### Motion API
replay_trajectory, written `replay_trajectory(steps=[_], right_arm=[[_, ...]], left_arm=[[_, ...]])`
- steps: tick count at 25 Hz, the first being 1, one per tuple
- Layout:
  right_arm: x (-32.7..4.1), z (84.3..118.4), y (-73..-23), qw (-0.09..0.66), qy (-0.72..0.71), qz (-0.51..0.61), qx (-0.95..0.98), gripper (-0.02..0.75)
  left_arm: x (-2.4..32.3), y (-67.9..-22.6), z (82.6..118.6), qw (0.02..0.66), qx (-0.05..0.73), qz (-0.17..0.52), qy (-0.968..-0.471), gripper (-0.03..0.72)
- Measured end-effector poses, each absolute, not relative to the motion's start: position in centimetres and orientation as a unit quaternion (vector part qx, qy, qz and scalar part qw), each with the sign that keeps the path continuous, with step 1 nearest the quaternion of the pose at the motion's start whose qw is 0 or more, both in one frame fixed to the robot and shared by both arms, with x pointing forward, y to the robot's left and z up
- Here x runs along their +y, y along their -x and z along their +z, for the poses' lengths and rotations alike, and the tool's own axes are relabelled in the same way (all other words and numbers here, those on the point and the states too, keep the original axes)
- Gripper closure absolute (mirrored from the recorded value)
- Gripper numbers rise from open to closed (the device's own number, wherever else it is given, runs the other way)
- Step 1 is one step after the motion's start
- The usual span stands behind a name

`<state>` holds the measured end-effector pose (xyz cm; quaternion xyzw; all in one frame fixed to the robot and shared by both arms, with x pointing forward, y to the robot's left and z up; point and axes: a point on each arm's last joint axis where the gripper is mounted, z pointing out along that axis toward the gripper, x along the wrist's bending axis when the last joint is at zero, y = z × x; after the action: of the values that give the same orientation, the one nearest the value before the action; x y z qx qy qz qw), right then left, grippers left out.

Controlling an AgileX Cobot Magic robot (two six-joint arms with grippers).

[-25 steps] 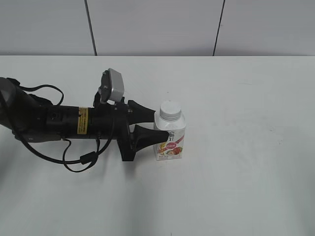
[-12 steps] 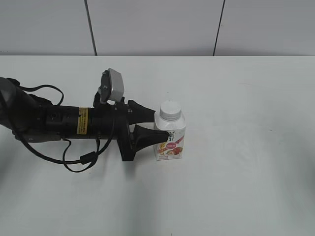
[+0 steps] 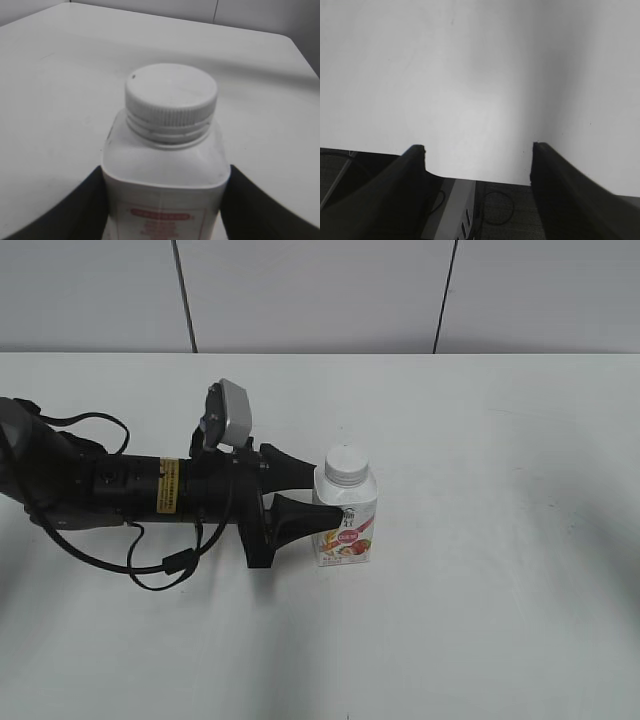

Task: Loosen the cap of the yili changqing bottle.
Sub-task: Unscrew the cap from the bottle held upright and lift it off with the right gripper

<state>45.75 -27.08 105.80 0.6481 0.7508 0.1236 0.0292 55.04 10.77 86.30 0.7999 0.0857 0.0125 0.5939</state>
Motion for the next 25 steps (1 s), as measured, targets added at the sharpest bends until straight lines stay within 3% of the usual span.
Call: replay_trajectory(steps=[12,25], right_arm=[[-26.5,104.7,-53.2,0.010,-0.651,0.105,0.752,0.257],[-26.2,101.2,-59.4,-0.012,-0.654,0.075,0.753,0.257]], left_arm=[[10.8,-55.0,86.3,0.593,0.084,0.012,-0.800,0.276],[10.8,-55.0,86.3,0.594,0.082,0.012,-0.801,0.276]])
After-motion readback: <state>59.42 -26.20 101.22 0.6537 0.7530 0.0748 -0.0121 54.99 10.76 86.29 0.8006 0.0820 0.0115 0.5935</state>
